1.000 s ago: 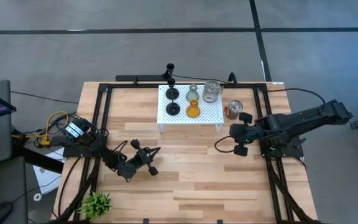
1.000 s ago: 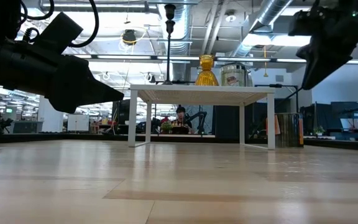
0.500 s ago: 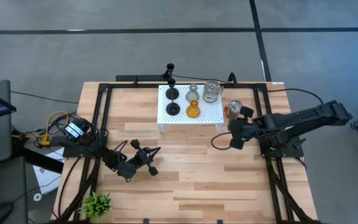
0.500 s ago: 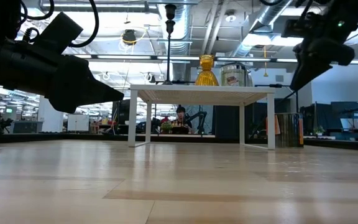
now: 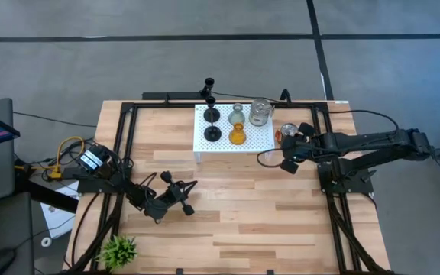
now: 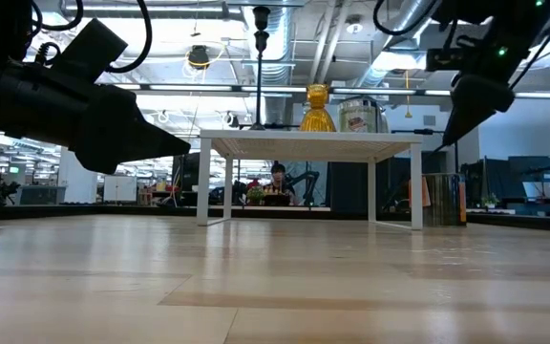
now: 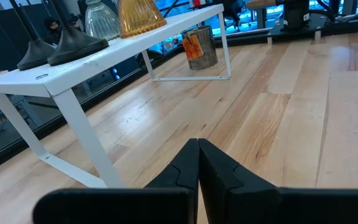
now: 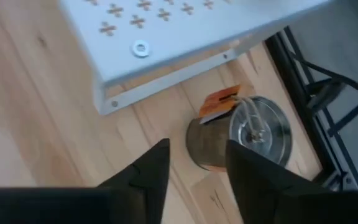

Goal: Pick & Place candle stick holders
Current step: Put the scented candle on the shelf

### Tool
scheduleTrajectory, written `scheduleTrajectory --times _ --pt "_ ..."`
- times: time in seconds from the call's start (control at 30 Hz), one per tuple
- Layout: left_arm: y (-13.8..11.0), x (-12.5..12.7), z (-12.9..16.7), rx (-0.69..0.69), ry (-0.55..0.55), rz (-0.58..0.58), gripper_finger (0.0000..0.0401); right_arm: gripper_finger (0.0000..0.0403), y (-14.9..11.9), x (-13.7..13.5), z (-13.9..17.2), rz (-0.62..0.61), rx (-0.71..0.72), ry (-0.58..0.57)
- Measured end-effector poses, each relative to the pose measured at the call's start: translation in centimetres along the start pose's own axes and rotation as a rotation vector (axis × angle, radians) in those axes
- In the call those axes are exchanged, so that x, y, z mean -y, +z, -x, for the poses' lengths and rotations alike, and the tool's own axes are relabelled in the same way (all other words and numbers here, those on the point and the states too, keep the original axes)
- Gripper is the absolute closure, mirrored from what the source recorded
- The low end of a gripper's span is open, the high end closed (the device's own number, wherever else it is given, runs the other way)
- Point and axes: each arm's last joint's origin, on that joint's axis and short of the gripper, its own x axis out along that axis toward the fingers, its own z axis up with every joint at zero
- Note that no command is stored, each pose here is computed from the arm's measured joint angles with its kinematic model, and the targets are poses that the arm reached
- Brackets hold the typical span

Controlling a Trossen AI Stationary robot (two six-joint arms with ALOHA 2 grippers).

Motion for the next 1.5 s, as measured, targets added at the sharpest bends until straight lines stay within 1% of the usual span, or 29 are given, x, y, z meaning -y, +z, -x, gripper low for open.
scheduleTrajectory --times 0.17,0.27,0.37,0.63,0.8,0.9,1.0,1.17,1.37,1.5 --pt "0.0 0.0 0.0 0.000 0.000 0.000 0.0395 0.0214 0.1 0.6 -0.4 -0.036 -0.015 -0.023" --pt "0.0 0.0 0.0 0.000 0.000 0.000 0.0395 0.0204 -0.2 0.6 -0.8 -0.043 -0.023 -0.032" --pt "0.0 0.0 0.0 0.000 0.000 0.000 0.0395 0.0209 0.0 0.4 -1.4 -0.031 -0.049 -0.032" --pt "0.0 0.0 0.0 0.000 0.000 0.000 0.0395 0.0250 0.2 -0.9 -3.4 0.033 -0.154 -0.040" --pt "0.0 0.0 0.0 0.000 0.000 0.000 0.0395 0.0263 0.2 -1.6 -4.8 0.078 -0.205 -0.100" --pt "0.0 0.0 0.0 0.000 0.000 0.000 0.0395 0.0262 0.2 -1.9 -5.4 0.101 -0.223 -0.140" --pt "0.0 0.0 0.0 0.000 0.000 0.000 0.0395 0.0256 0.2 -2.1 -5.7 0.114 -0.238 -0.147" --pt "0.0 0.0 0.0 0.000 0.000 0.001 0.0395 0.0241 0.3 -2.0 -5.8 0.124 -0.218 -0.205" --pt "0.0 0.0 0.0 0.000 0.000 0.000 0.0395 0.0225 0.4 -1.5 -5.5 0.117 -0.197 -0.231" --pt "0.0 0.0 0.0 0.000 0.000 0.001 0.0395 0.0218 0.5 -0.9 -6.0 0.097 -0.221 -0.247"
